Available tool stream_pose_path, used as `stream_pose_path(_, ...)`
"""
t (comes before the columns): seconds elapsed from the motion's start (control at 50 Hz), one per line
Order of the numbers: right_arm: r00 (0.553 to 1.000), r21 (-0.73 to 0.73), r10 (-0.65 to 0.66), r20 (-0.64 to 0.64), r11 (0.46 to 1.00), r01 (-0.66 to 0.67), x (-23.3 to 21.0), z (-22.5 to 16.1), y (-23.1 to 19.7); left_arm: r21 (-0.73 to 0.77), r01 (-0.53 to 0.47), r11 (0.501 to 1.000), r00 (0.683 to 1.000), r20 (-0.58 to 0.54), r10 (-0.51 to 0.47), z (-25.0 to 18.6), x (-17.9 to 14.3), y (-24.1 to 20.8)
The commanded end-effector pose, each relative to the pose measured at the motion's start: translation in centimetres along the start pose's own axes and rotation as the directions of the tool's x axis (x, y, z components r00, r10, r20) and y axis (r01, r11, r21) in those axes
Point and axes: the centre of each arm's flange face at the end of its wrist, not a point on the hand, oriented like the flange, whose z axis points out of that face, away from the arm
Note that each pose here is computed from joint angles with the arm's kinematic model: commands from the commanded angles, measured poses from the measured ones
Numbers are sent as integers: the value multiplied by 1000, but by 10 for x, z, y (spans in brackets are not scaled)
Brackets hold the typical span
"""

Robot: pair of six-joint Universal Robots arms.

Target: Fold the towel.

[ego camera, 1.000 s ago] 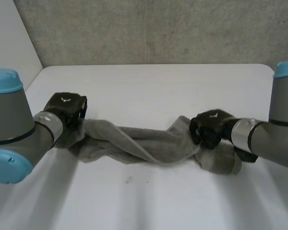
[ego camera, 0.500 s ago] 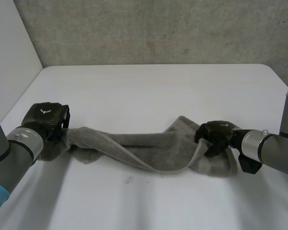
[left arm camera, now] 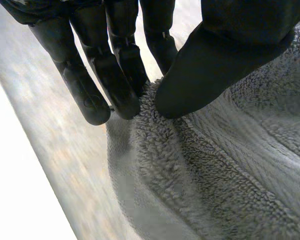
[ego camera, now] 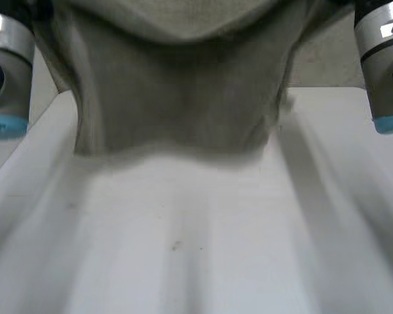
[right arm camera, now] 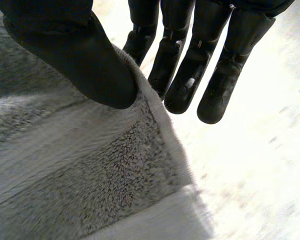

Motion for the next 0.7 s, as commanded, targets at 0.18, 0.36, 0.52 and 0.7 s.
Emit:
stream_pose_path(0.18, 980, -476, 68, 186, 879, 30, -34, -92, 59, -326, 115, 938, 991, -24, -130, -93, 17, 74)
stream_pose_path(0.36, 876, -737, 189, 443, 633, 236, -64, -200, 107, -615, 18, 788, 971, -178, -161, -202, 36, 124)
stream_pose_path(0.52, 881, -763, 232, 413, 615, 196, -59, -222, 123, -646, -156, 747, 946, -316, -76, -244, 40, 124)
stream_pose_path(0.7, 927, -834, 309, 211, 552, 6, -37, -219, 141, -626, -170, 761, 954, -297, -32, -236, 30, 120)
